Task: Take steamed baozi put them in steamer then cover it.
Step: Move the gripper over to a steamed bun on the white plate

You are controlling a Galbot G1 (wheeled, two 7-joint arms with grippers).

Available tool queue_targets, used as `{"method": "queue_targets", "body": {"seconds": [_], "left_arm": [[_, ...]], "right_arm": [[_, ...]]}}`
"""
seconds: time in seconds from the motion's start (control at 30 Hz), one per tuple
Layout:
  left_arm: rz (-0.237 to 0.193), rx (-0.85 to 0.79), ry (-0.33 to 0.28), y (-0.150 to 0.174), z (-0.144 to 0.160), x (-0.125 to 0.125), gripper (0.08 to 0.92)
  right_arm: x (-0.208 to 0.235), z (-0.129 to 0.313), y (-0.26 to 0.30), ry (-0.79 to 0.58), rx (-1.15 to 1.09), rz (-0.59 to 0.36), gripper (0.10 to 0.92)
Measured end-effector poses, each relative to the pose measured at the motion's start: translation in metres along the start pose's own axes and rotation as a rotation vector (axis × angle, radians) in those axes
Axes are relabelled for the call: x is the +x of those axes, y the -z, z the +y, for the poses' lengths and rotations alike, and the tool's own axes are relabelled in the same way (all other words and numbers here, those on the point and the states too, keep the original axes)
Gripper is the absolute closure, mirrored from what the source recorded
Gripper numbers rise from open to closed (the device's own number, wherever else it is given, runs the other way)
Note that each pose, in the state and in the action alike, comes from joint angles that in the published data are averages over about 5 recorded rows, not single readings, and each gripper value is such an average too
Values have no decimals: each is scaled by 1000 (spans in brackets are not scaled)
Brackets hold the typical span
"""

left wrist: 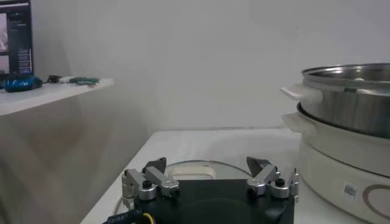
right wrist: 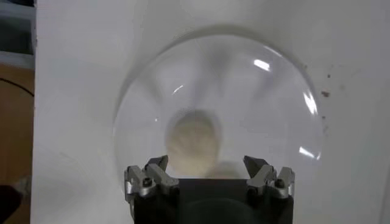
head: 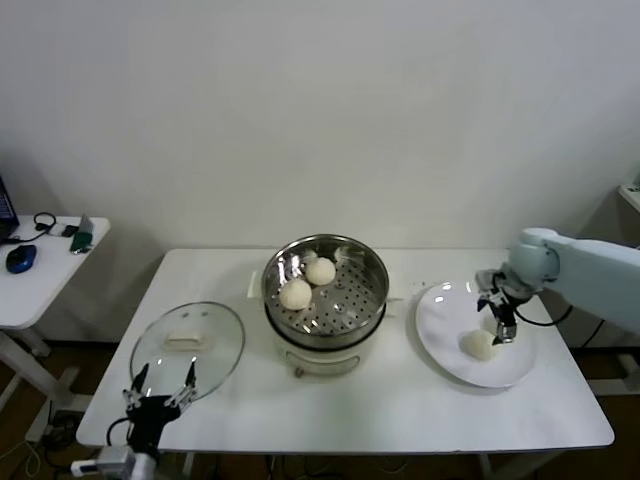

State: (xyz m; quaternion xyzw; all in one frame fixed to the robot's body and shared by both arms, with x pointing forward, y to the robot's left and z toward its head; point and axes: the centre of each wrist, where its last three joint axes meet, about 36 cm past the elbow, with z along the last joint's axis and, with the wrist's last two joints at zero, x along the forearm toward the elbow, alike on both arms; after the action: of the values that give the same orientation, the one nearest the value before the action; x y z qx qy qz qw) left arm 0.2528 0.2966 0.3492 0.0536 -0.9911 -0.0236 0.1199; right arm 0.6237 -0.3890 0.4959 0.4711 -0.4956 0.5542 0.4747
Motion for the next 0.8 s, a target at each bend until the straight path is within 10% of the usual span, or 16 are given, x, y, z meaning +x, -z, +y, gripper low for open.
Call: {"method": "queue_targets", "body": {"seconds": [0.8], "left_arm": [[1,-12,0,0,0,-1,177]], "right_arm": [[-40,4,-1,-14,-25,-22,350]]}}
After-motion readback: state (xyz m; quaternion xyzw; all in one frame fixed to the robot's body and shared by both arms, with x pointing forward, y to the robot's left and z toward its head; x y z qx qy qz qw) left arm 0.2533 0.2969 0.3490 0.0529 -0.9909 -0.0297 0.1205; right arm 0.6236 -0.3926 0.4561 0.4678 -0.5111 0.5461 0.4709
